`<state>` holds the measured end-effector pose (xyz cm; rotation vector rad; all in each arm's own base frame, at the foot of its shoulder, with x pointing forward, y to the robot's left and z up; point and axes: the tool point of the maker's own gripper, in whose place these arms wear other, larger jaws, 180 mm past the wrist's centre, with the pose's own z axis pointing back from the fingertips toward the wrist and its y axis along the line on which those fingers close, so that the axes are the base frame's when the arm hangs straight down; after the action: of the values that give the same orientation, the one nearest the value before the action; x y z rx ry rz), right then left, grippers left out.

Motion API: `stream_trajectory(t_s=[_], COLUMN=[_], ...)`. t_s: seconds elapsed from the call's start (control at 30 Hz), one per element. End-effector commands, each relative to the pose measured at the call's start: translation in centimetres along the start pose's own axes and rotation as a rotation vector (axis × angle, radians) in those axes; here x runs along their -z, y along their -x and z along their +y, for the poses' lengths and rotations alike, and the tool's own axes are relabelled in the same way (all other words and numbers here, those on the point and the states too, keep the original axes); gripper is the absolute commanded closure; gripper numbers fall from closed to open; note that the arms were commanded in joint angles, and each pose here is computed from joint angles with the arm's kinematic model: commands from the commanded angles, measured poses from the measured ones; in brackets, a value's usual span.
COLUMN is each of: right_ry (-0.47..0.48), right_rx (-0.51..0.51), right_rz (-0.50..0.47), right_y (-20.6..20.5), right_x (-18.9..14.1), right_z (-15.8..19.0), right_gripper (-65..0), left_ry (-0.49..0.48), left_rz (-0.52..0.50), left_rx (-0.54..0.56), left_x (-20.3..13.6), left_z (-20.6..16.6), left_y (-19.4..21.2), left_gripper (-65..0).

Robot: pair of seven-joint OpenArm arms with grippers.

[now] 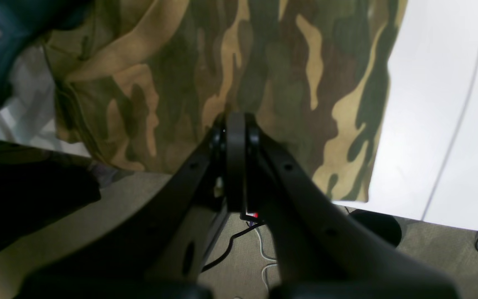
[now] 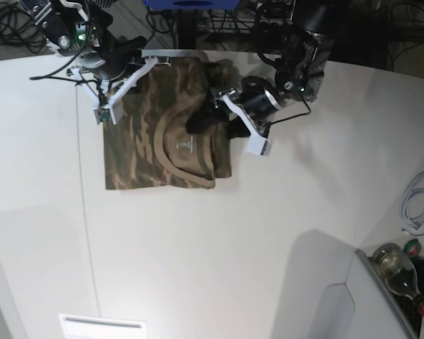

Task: Layout the t-shirt on the table in an organized manner, then fold the t-shirt properly
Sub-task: 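Grasp the bundle's collar side with the left gripper, then lift and rotate the bundle with the left gripper, then lay it down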

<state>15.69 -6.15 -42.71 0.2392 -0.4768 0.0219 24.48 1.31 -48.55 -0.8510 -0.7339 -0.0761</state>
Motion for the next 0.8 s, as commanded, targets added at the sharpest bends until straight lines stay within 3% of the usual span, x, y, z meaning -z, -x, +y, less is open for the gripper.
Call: stream_trajectory(t_s=[0.0, 0.1, 0.13, 0.2, 0.37, 0.47, 0.67, 0.77], right_ry=[0.001, 0.058, 0.079, 0.108, 0.151, 0.194, 0.229, 0.224], right_rx=[-0.003, 0.052, 0.068, 0.088, 0.138, 0.224, 0.308, 0.326], right_rz=[-0.039, -0.063, -0.082, -0.132, -0.239, -0.232, -0.227, -0.226], right_y=[-1.0, -1.4, -1.6, -2.1, -3.3, -3.3, -3.3, -3.1], right_x=[-0.3, -0.6, -0.8, -1.4, -2.9, -2.9, -3.1, -3.0], right_z=[-0.2, -2.5, -3.3, -4.4, -5.9, -7.3, -8.5, -8.2], right_gripper=[-0.8, -0.8, -0.8, -0.8, -0.8, -0.8, -0.8, -0.8], left_ry=[-0.021, -0.047, -0.058, -0.083, -0.175, -0.214, -0.155, -0.06], left_rz=[0.087, 0.095, 0.089, 0.121, 0.333, 0.459, 0.64, 0.653], left_rx=[0.028, 0.085, 0.105, 0.165, 0.446, 0.744, 1.266, 1.445], left_x=[-0.3, 0.3, 0.5, 0.8, 1.0, 1.2, 3.4, 4.2], left_z=[0.5, 1.1, 1.4, 2.2, 4.9, 5.3, 2.8, 1.7], left_y=[1.9, 0.4, -0.5, -1.4, -4.3, -6.2, -7.1, -6.3], left_gripper=[-31.4, -4.6, 0.0, 0.0, 0.0, 0.0, 0.0, 0.0])
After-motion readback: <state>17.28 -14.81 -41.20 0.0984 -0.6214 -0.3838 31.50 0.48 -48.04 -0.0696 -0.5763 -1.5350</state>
